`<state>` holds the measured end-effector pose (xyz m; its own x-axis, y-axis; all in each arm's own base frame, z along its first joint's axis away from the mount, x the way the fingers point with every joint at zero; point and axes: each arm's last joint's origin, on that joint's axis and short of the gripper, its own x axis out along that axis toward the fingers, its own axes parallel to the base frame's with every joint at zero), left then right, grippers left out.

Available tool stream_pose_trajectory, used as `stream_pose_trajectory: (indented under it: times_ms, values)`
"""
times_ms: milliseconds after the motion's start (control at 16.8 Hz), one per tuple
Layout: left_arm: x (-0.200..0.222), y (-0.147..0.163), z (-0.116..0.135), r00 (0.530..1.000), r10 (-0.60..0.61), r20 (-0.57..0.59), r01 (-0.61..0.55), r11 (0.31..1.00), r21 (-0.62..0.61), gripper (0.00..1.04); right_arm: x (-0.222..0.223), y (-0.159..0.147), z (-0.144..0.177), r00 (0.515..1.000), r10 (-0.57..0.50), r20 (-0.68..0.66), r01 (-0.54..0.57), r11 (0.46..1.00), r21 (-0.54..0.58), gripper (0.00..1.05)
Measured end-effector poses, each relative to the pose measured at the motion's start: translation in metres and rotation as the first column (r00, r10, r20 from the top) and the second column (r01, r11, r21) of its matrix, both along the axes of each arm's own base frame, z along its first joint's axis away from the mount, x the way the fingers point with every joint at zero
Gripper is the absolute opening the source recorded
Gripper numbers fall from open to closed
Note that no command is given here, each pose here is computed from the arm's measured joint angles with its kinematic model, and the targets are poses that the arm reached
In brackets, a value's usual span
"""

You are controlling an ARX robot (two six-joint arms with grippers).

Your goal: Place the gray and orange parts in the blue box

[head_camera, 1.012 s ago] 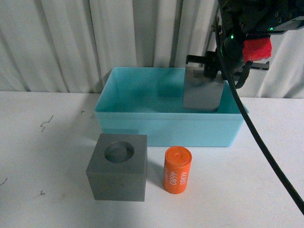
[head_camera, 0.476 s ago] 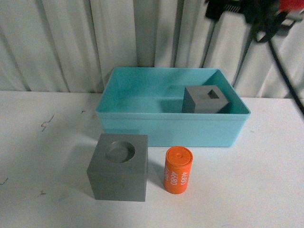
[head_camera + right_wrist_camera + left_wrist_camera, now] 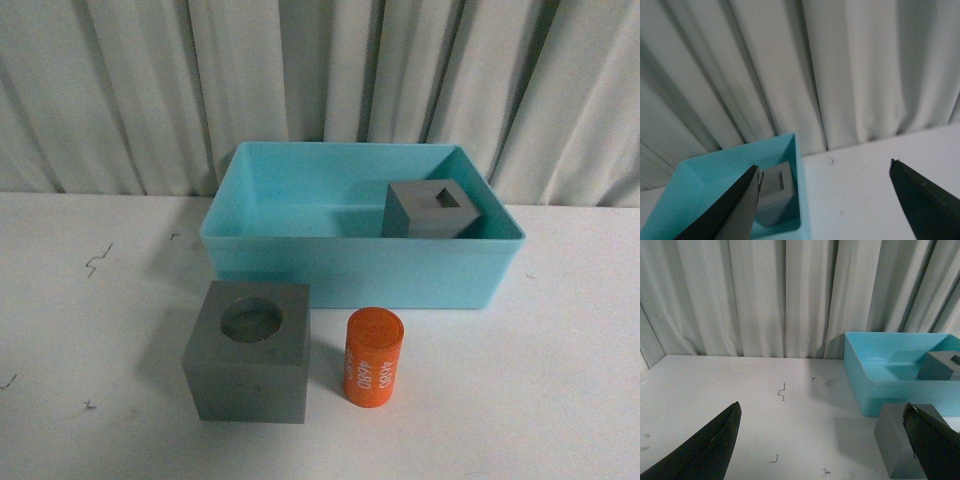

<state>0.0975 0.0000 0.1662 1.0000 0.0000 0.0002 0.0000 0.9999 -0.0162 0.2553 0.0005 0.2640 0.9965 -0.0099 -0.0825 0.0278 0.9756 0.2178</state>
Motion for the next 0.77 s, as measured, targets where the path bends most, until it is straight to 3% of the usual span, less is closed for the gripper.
stream_pose_trajectory:
  times_ms: [238,476,774]
  values:
    - [0.0,0.0,0.0,1.0,0.0,0.0,0.0,1.0,0.0,0.98,-0.035,0.0,-0.029,0.996,0.025,0.087,-0.009,0.984,-0.175,0.44]
    - [0.0,0.0,0.0,1.0,0.0,0.0,0.0,1.0,0.0,0.98,-0.068,0.0,-0.056,0.997,0.028,0.078,-0.011,0.977,-0.211,0.02]
    - [0.0,0.0,0.0,1.0,0.0,0.0,0.0,1.0,0.0,0.98,-0.095,0.0,-0.075,0.997,0.028,0.073,-0.012,0.977,-0.213,0.02]
